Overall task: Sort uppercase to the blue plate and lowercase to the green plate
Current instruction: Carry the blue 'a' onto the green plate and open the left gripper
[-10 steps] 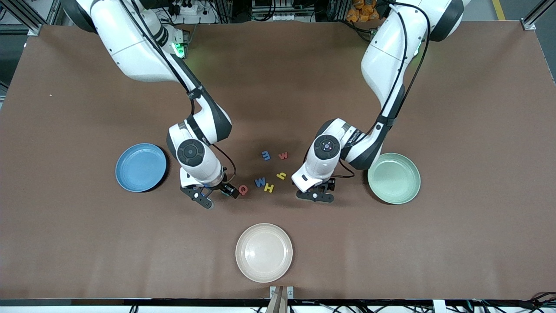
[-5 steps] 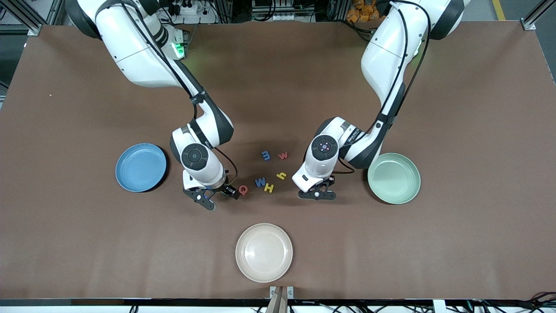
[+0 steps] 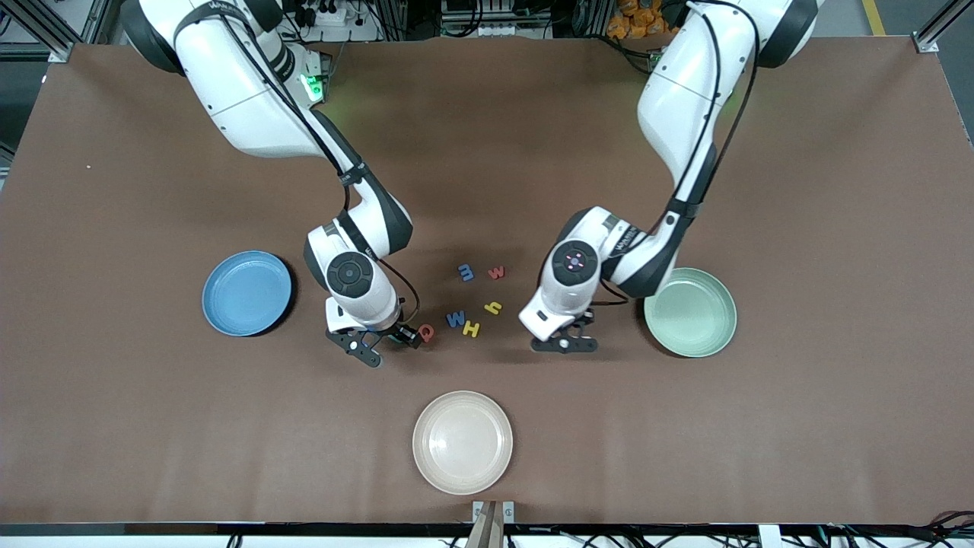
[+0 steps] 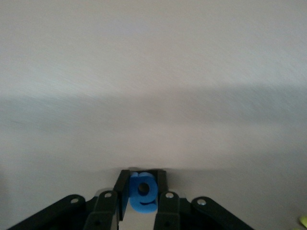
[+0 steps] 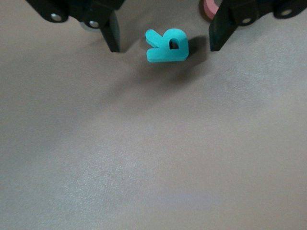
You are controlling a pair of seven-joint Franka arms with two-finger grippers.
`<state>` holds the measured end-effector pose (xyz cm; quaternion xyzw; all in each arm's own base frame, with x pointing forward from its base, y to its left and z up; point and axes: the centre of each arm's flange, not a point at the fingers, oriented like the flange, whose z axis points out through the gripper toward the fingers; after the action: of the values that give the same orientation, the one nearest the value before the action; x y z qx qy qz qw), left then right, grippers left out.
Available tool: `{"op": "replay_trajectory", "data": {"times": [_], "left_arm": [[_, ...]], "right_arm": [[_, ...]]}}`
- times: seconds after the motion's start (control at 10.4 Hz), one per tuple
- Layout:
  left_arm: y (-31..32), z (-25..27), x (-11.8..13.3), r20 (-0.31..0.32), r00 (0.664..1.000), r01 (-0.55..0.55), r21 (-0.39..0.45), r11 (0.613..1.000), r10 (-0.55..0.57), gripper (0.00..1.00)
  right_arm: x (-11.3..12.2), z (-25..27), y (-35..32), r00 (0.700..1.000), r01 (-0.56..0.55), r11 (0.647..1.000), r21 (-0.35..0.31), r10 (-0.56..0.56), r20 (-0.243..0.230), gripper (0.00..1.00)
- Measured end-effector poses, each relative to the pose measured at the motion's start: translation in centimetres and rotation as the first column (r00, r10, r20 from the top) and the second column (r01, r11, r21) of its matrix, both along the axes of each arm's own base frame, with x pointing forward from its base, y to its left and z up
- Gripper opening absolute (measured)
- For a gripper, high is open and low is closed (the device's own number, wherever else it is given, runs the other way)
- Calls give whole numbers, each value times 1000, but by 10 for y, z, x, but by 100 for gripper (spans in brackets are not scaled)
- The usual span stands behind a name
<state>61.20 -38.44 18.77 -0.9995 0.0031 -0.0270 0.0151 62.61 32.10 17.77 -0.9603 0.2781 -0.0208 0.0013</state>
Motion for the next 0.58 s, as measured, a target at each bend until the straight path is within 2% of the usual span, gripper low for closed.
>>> {"op": "replay_trajectory", "data": {"times": [0.19,0.38,0.48,0.58], "left_arm": [[37,29,25,20,997,-81,1,997,81,27],[72,54,39,-2,990,-139,23,990,139,27],[89,63,44,-13,986,-165,33,986,165,27],[105,66,46,-22,984,-176,51,983,177,27]], "right_arm": [[0,-1,2,1000,-7,1000,-3,7,10,76],[-1,-1,4,1000,-12,1000,-6,12,15,74],[-1,-1,4,1000,-14,1000,-7,14,17,68],[-1,-1,4,1000,-16,1000,-10,16,18,67]]}}
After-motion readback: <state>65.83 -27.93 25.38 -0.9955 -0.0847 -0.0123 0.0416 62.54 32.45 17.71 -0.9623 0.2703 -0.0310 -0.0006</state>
